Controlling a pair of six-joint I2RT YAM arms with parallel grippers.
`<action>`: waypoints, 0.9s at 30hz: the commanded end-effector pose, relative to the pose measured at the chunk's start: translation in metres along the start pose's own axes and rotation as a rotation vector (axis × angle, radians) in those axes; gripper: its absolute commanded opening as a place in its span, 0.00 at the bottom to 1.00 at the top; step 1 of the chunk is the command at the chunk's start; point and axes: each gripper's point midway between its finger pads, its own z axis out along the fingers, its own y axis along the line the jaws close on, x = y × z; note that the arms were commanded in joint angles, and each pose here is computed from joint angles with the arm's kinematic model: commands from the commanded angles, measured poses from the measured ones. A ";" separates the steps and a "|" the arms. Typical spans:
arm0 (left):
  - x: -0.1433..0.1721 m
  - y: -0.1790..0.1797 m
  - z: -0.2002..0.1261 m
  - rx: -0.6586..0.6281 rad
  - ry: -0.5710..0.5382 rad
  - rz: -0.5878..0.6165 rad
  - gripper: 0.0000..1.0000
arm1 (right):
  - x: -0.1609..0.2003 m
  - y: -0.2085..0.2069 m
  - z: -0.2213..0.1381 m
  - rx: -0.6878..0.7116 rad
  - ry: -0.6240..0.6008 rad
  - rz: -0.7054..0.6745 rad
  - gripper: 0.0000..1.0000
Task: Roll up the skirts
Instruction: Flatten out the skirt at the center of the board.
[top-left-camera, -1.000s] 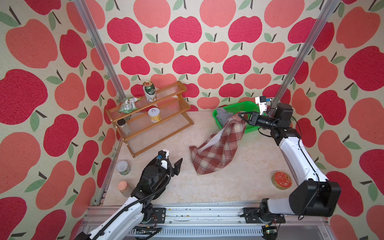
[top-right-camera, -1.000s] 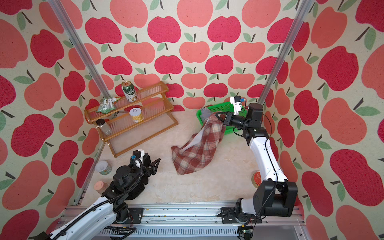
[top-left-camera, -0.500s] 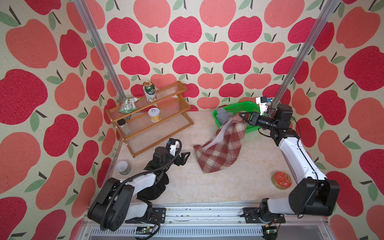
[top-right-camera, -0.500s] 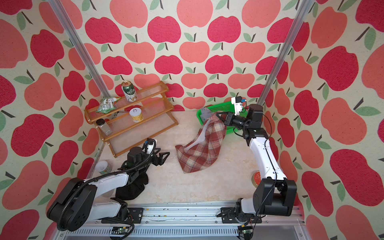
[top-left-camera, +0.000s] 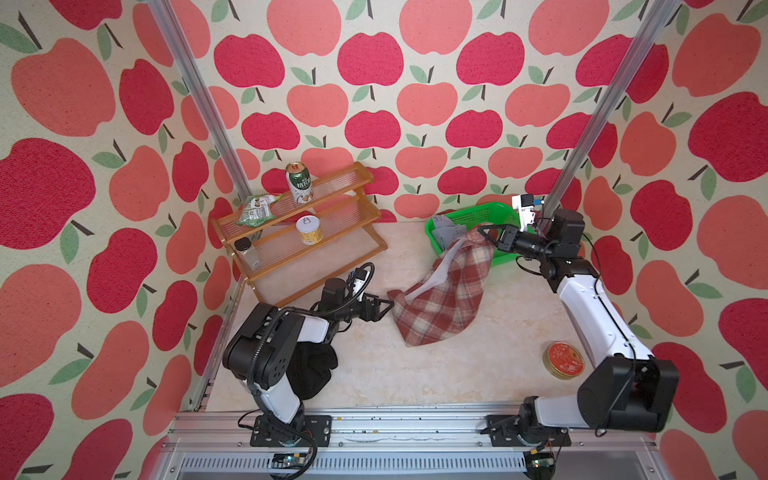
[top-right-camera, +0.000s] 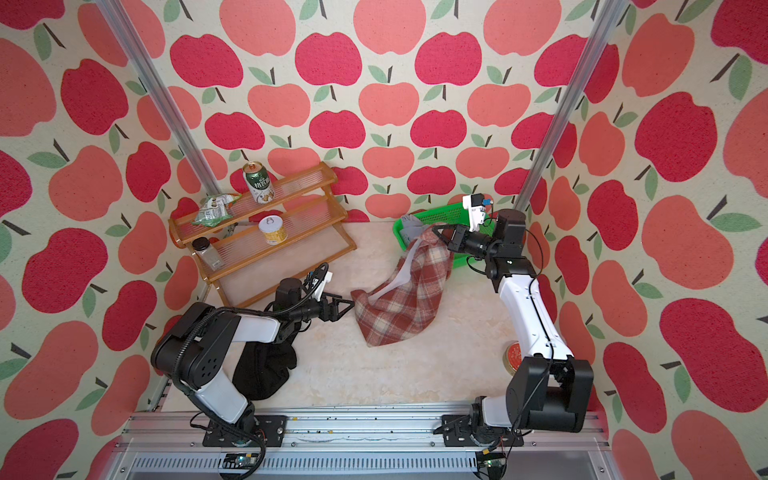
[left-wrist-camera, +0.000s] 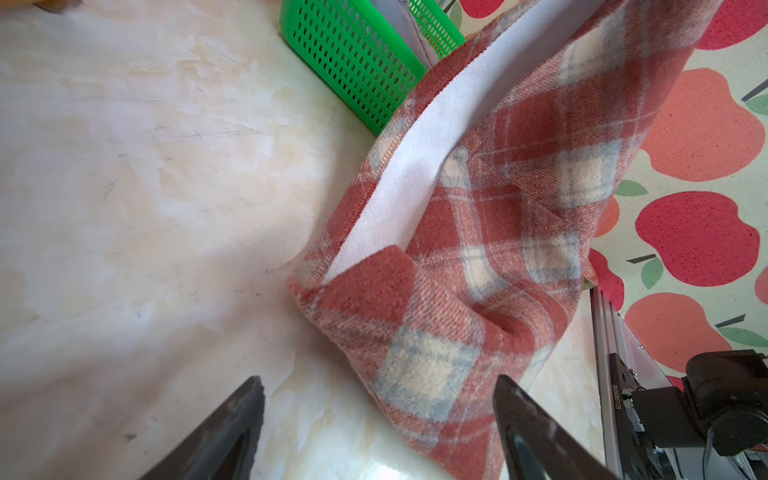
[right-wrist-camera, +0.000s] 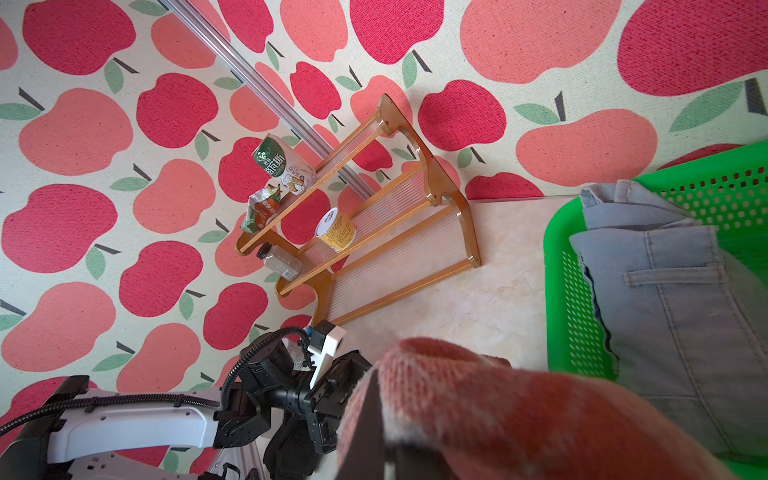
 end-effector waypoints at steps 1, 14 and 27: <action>-0.015 -0.002 0.007 0.048 -0.030 0.004 0.87 | -0.004 -0.001 0.000 0.001 -0.017 -0.042 0.00; -0.016 0.017 0.036 0.073 -0.041 -0.046 0.64 | -0.001 -0.003 0.001 0.002 -0.010 -0.037 0.00; -0.015 0.006 0.058 0.139 -0.003 -0.028 0.28 | 0.003 -0.009 0.002 0.019 -0.002 -0.034 0.00</action>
